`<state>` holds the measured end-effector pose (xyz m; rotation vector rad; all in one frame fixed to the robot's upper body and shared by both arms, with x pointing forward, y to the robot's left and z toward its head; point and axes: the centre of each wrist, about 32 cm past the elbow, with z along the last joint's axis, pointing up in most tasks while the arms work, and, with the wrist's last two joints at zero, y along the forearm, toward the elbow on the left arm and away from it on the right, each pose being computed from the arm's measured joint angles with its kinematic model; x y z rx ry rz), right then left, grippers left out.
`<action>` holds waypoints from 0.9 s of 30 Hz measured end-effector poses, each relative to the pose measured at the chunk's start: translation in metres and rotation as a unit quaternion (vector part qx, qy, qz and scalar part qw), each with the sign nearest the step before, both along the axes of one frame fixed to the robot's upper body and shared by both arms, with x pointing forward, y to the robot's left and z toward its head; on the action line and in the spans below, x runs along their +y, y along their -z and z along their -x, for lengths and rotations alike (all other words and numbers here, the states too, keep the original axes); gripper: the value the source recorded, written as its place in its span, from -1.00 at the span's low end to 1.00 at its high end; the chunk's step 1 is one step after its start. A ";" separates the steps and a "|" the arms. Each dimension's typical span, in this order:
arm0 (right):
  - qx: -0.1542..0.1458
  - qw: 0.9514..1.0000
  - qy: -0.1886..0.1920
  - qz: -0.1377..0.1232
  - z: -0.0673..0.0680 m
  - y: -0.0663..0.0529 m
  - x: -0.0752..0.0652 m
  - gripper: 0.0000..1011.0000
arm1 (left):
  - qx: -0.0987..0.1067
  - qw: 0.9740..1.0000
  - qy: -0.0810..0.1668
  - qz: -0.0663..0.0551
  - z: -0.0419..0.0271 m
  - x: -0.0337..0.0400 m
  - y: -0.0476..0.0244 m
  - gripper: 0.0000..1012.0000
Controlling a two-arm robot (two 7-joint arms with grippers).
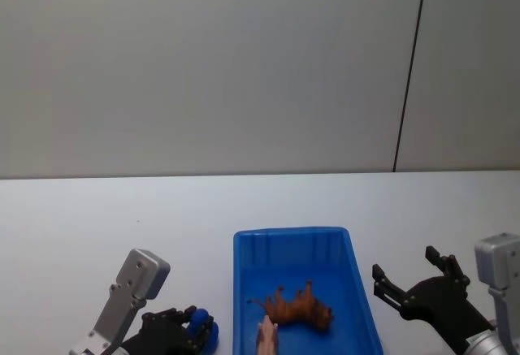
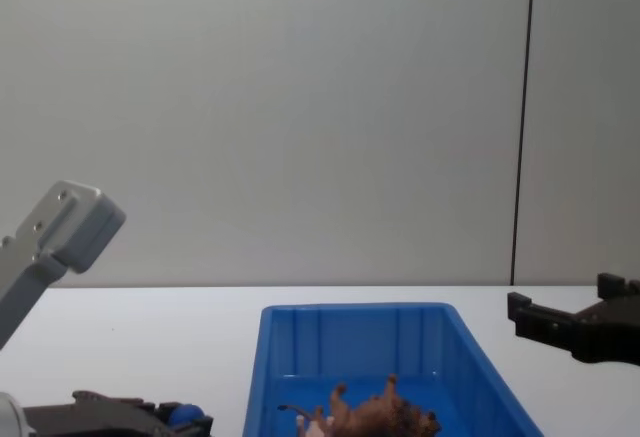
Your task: Pick up the two dolls from the table and place them into the box.
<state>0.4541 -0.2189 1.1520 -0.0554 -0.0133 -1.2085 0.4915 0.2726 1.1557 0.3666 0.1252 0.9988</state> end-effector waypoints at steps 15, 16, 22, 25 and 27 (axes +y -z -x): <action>0.000 1.000 0.000 0.000 0.000 0.000 0.000 0.98 | -0.066 0.998 0.010 0.007 -0.0030 -0.0040 -0.0235 -0.57; 0.000 1.000 0.000 0.000 0.000 0.000 0.000 0.98 | -0.072 0.997 0.011 0.008 -0.0033 -0.0045 -0.0262 -0.58; 0.000 1.000 0.000 0.000 0.000 0.000 0.000 0.98 | -0.106 0.994 0.025 0.011 -0.0057 -0.0078 -0.0417 -0.65; 0.000 1.000 0.000 0.000 0.000 0.000 0.000 0.98 | -0.120 0.992 0.036 0.015 -0.0071 -0.0098 -0.0477 -0.67; 0.000 1.000 0.000 0.000 0.000 0.000 0.000 0.98 | -0.125 0.991 0.043 0.018 -0.0078 -0.0108 -0.0501 -0.70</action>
